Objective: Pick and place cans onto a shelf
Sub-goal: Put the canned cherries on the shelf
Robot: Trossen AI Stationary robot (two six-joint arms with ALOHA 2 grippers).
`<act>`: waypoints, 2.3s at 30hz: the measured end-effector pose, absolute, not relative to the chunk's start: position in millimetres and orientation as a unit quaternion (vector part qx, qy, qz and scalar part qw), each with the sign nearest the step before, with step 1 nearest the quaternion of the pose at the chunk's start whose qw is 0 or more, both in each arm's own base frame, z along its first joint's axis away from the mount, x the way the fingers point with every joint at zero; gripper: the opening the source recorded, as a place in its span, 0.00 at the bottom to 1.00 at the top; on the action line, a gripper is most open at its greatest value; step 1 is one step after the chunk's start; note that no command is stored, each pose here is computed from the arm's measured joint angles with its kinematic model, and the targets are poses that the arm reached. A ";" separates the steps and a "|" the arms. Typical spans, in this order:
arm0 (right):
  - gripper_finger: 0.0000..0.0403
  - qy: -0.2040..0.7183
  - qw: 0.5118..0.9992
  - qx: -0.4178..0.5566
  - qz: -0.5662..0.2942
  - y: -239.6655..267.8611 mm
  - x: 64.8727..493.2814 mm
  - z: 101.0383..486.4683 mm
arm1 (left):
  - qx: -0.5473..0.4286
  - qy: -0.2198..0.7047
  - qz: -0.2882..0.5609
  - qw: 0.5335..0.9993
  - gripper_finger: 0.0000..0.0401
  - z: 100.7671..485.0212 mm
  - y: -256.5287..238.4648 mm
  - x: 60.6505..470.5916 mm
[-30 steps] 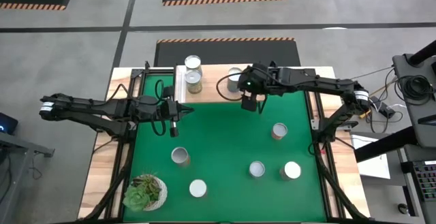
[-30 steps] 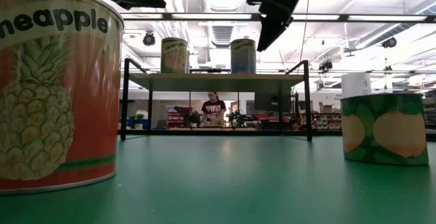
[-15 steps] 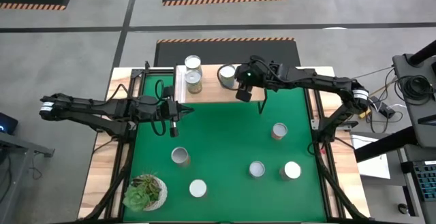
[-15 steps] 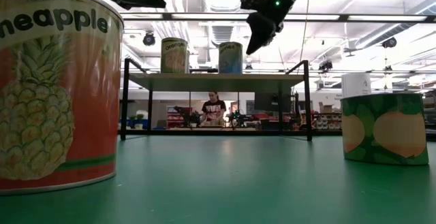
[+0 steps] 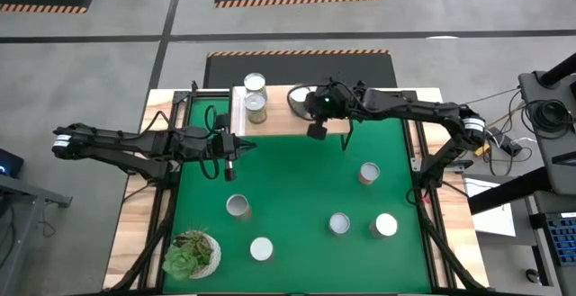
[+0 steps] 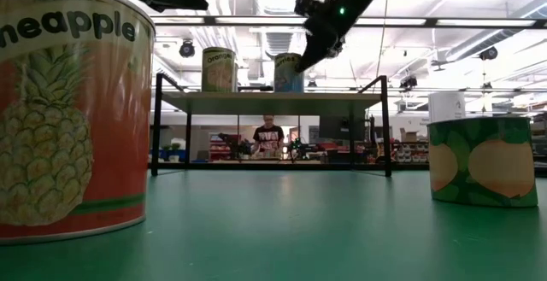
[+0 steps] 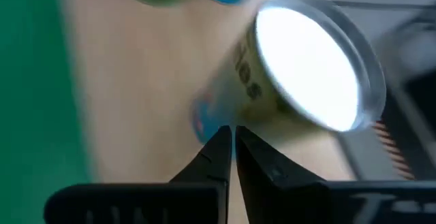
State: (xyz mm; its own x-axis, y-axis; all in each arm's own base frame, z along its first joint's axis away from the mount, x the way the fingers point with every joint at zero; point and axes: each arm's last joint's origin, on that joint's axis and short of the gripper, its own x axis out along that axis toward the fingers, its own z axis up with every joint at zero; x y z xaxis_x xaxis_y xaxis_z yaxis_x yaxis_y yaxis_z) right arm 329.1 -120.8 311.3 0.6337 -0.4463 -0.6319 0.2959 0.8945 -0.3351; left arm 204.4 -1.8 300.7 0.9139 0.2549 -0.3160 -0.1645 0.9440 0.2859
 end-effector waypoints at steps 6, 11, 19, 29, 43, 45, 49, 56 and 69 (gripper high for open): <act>0.03 0.380 0.882 -0.120 -0.252 -129.0 326.0 306.8 | 0.126 0.177 0.108 0.970 0.00 300.7 -1.8 204.4; 0.03 0.369 0.906 -0.103 -0.181 -118.5 329.7 294.8 | 0.122 0.177 0.109 0.971 0.00 300.7 -1.8 204.3; 0.03 0.261 0.944 -0.136 -0.147 -92.8 338.1 264.8 | 0.121 0.171 0.110 0.972 0.00 301.8 -1.8 204.6; 0.03 0.252 0.951 -0.104 -0.147 -84.9 337.4 273.0 | 0.109 0.149 0.114 0.976 0.00 304.2 -2.0 209.7; 0.03 0.110 0.977 -0.175 -0.059 -65.4 281.4 327.5 | 0.150 0.111 0.168 0.968 0.00 343.8 7.5 239.9; 0.03 0.101 0.977 -0.176 -0.060 -63.8 275.3 332.2 | 0.151 0.126 0.180 0.964 0.00 353.0 14.6 246.4; 0.03 0.086 0.978 -0.179 -0.064 -62.2 268.2 340.8 | 0.139 0.167 0.203 0.955 0.00 368.1 31.4 263.5; 0.03 0.095 0.984 -0.136 -0.062 -59.3 256.8 343.2 | 0.129 0.243 0.214 0.937 0.00 382.7 56.7 305.4; 0.03 0.103 0.971 -0.206 -0.070 -60.9 234.4 337.6 | 0.142 0.296 0.248 0.911 0.00 375.0 113.2 343.4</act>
